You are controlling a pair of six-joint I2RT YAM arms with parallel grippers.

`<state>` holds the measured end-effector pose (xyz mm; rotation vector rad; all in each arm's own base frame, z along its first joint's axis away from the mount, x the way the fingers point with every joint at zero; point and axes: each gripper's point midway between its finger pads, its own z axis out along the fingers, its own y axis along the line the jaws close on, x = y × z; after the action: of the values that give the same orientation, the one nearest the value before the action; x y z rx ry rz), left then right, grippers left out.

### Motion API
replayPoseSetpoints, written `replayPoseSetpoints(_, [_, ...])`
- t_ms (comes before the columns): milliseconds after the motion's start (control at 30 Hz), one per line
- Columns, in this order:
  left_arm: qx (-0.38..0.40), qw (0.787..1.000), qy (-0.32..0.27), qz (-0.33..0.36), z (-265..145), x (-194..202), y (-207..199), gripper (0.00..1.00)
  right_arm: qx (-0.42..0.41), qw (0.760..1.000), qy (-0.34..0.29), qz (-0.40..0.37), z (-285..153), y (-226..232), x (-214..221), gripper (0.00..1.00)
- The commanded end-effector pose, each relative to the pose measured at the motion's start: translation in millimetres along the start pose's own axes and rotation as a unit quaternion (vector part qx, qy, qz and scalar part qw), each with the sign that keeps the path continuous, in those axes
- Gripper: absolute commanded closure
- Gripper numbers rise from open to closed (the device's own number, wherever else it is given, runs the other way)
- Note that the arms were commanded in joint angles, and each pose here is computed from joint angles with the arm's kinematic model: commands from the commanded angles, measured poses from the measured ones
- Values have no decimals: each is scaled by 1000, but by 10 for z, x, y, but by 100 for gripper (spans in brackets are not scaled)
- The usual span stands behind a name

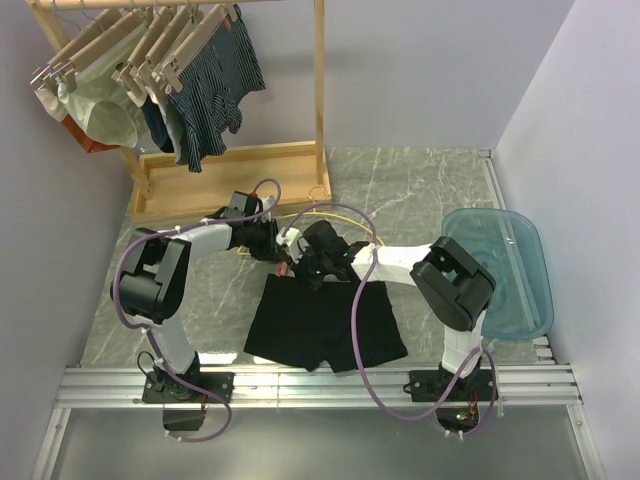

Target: Clip the underwear to the hanger

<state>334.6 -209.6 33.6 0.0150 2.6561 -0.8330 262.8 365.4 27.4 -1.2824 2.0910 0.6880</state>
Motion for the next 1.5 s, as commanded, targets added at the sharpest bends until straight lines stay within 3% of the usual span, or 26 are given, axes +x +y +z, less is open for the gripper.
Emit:
replayPoseSetpoints(0, [31, 999, -30, 21, -119, -139, -158, 100, 2, 1000, -30, 7, -115, -36, -171, 100])
replayPoseSetpoints(367, [32, 999, -28, 24, -119, -127, -132, 100, -5, 999, -31, 14, -142, -47, -157, 100])
replayPoseSetpoints(900, [29, 998, -37, 39, -168, -117, -93, 100, -39, 995, -24, 85, -163, -159, -120, 100])
replayPoseSetpoints(1467, [33, 995, -55, 71, -199, -91, -69, 100, -130, 980, -21, 152, -190, -118, -175, 100])
